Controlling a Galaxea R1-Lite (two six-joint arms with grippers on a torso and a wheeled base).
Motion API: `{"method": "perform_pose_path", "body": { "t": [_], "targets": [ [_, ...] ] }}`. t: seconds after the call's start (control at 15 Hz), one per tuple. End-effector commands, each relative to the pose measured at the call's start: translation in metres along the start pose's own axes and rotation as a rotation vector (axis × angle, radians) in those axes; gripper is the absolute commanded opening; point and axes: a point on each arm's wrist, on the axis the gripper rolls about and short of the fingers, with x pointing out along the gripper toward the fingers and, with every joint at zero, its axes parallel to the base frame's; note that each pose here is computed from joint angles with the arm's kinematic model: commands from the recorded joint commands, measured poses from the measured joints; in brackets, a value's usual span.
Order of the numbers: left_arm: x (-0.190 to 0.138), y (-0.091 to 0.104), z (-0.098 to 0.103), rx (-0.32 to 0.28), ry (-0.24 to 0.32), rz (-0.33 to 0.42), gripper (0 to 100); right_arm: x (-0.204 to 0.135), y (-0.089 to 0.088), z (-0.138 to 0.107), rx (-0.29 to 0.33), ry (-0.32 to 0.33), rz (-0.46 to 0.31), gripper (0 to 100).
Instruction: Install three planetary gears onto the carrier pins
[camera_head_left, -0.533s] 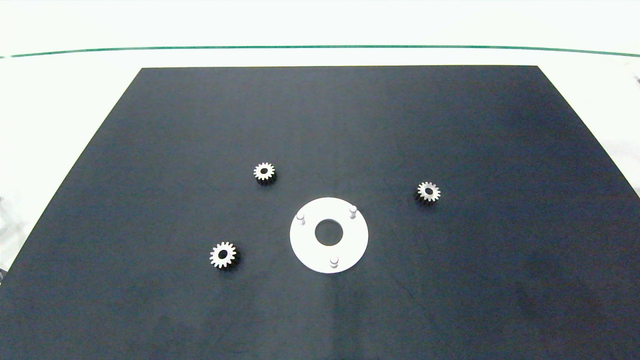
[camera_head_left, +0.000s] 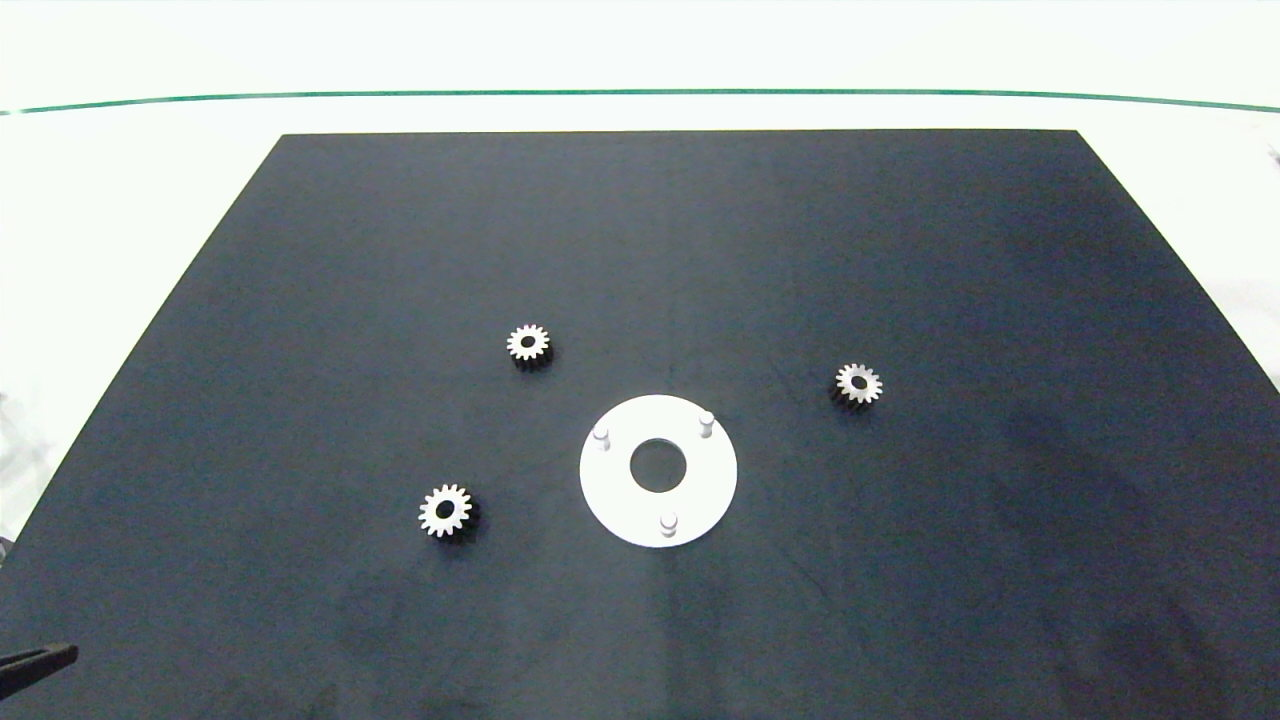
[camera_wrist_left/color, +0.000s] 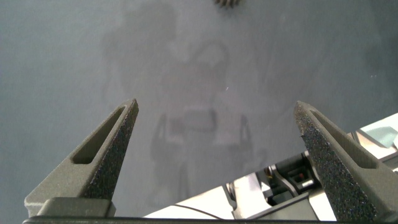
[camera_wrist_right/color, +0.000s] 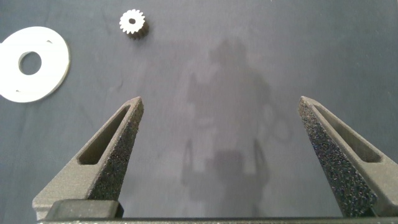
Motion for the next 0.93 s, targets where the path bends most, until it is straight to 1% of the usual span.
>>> {"method": "perform_pose_path", "body": {
  "t": [0.07,0.13,0.2,0.27,0.4,0.47,0.6,0.67,0.8,0.93],
  "targets": [
    [0.028,0.004,0.012,0.001,0.08,-0.035,100,0.032,0.0,0.012,0.001,0.054,-0.009,100],
    [0.03,0.004,0.013,0.005,0.083,-0.043,100,0.033,0.0,0.012,0.001,0.055,-0.009,100],
    [0.036,0.002,0.016,0.01,0.104,-0.084,100,0.034,0.0,0.012,0.0,0.058,-0.01,100],
    [0.041,0.001,0.02,0.004,0.119,-0.107,100,0.034,0.0,0.012,0.0,0.06,-0.01,100],
    [0.052,0.003,0.032,-0.002,0.14,-0.115,100,0.036,0.0,0.012,-0.001,0.065,-0.011,100],
    [0.058,0.003,0.039,0.003,0.14,-0.119,100,0.036,0.0,0.012,-0.001,0.068,-0.011,100],
    [0.075,0.001,0.047,0.024,0.145,-0.136,100,0.037,0.0,0.013,-0.003,0.066,-0.012,100],
    [0.082,0.0,0.048,0.034,0.15,-0.124,100,0.037,0.0,0.013,-0.004,0.068,-0.01,100],
    [0.092,-0.006,0.05,0.068,0.156,-0.139,100,0.037,0.0,0.014,-0.004,0.063,-0.01,100],
    [0.101,-0.012,0.054,0.096,0.14,-0.123,100,0.038,0.0,0.014,-0.004,0.066,-0.009,100]
  ]
}}
